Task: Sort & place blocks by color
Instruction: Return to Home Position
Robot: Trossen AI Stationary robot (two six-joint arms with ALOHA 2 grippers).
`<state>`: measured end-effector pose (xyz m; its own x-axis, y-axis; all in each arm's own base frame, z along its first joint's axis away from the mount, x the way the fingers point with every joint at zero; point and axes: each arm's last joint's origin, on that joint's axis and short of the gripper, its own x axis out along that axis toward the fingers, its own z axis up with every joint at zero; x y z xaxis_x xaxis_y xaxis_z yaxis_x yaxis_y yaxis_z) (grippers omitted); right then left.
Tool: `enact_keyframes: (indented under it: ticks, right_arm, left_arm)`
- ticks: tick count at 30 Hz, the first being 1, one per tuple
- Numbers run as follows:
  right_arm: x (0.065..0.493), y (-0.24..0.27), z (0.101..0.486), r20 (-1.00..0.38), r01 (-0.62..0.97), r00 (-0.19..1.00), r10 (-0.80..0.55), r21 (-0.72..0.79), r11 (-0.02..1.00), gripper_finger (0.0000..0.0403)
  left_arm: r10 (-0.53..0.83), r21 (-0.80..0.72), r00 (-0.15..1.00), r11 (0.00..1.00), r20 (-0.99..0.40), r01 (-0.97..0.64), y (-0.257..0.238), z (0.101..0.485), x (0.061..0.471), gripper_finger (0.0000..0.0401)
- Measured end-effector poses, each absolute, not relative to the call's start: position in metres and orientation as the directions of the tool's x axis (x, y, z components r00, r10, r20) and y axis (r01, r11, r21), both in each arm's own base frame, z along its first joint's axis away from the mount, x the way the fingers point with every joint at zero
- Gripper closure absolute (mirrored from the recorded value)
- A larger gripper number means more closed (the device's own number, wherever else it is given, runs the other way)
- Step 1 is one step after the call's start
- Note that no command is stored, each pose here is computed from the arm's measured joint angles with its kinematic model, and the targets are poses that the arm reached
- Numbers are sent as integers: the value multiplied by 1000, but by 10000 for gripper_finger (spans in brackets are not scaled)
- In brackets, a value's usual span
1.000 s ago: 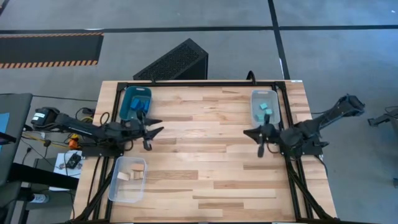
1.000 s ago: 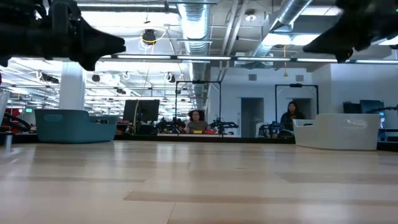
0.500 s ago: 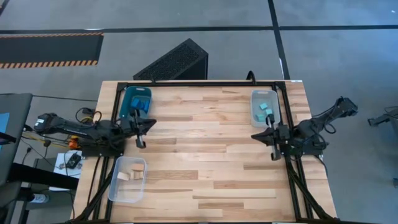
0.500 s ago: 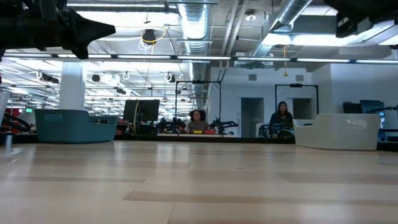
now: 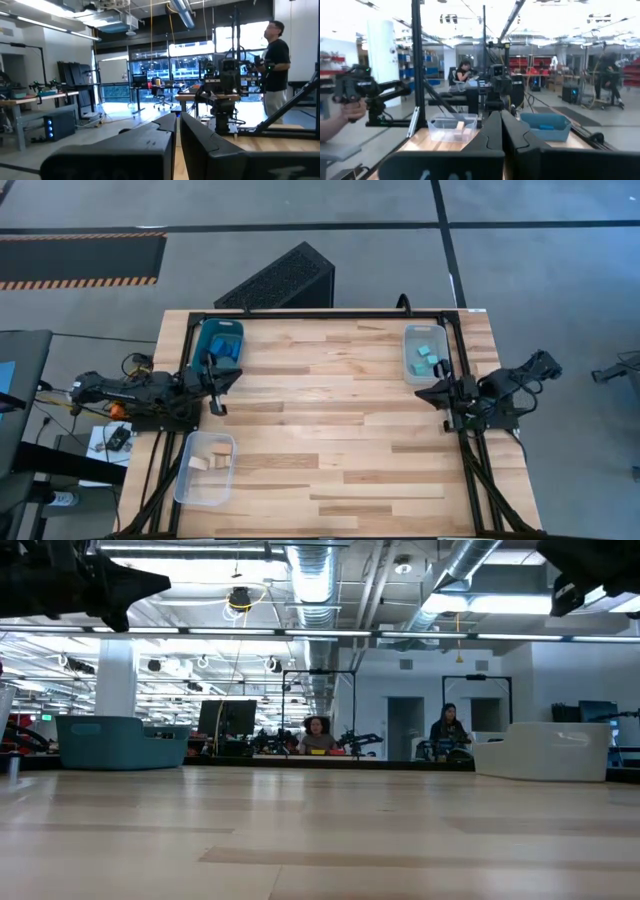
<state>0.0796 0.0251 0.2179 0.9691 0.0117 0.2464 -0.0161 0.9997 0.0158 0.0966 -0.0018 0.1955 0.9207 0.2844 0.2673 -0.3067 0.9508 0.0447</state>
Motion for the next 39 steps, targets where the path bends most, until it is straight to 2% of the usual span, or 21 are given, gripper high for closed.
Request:
enact_keyframes:
  ticks: [9, 15, 18, 24, 31, 39]
  right_arm:
    - [81, 26, 212, 203, -39, 978, 41, -17, 999, 401]
    - [86, 28, 196, 165, -34, 986, 34, -4, 999, 401]
    - [89, 28, 186, 190, -31, 981, 29, 7, 999, 401]
    - [90, 28, 184, 175, -24, 984, 25, -4, 1000, 400]
    - [91, 29, 175, 90, -27, 996, 30, -39, 999, 397]
    - [91, 29, 173, 79, -26, 996, 32, -71, 997, 396]
  left_arm:
    - [289, 53, 925, 949, 247, -311, -1, 192, 92, 385]
    - [296, 82, 939, 946, 177, -314, -1, 184, 94, 385]
    - [298, 85, 945, 947, 134, -311, -1, 180, 94, 385]
    - [323, 122, 943, 936, 81, -331, 0, 174, 95, 385]
    - [293, 163, 953, 939, 79, -302, -1, 174, 95, 385]
    - [219, 193, 973, 954, 75, -230, -3, 173, 96, 385]
